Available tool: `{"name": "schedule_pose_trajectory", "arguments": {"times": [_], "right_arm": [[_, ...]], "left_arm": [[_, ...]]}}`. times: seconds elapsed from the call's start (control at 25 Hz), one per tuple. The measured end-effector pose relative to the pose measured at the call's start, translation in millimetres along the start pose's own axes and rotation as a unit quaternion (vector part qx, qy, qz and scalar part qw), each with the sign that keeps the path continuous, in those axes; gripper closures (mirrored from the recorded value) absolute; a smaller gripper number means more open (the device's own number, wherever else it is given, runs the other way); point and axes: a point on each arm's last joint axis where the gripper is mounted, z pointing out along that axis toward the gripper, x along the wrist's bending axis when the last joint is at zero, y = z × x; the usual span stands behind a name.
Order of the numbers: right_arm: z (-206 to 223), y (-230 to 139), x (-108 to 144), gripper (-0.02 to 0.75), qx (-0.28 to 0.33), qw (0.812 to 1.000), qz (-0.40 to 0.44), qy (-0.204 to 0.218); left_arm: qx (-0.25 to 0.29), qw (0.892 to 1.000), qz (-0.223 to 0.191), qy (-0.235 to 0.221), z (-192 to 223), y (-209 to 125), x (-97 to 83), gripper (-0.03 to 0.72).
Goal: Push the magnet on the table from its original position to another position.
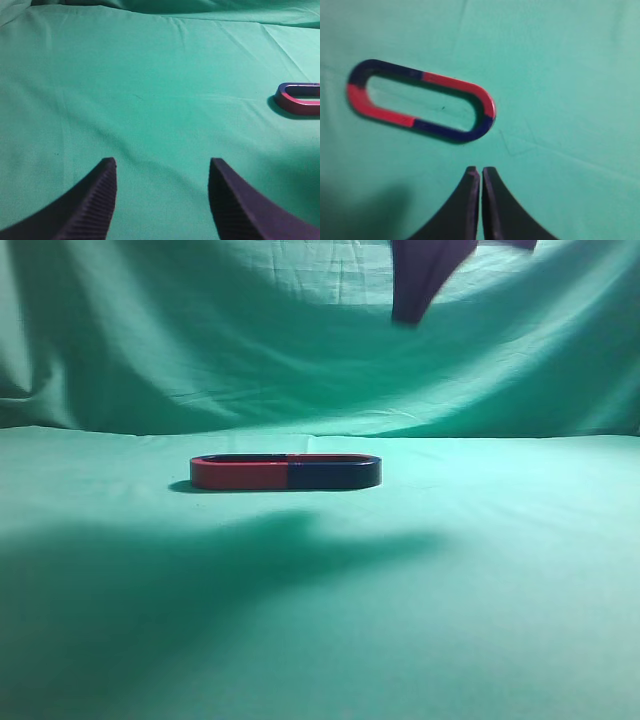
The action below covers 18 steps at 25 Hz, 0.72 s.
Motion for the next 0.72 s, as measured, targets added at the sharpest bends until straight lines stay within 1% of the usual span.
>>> {"name": "schedule_pose_trajectory", "arguments": {"times": [0.2,0.28,0.44,0.56,0.72], "right_arm": [[-85,-20,8,0.738,-0.049,0.999,-0.018,-0.006],[-117,-31,10,0.738,-0.074,0.997,-0.026,-0.015],[-168,-59,13,0.738,-0.126,0.991,-0.036,-0.021],[-187,-94,12,0.738,-0.138,0.990,-0.038,-0.021],[-199,-145,8,0.738,-0.165,0.985,-0.039,-0.019]], "left_arm": [[0.000,1.000,0.000,0.000,0,0,0.0,0.289],[0.000,1.000,0.000,0.000,0,0,0.0,0.289],[0.000,1.000,0.000,0.000,0,0,0.0,0.289],[0.000,1.000,0.000,0.000,0,0,0.0,0.289],[0.000,1.000,0.000,0.000,0,0,0.0,0.289]]}}
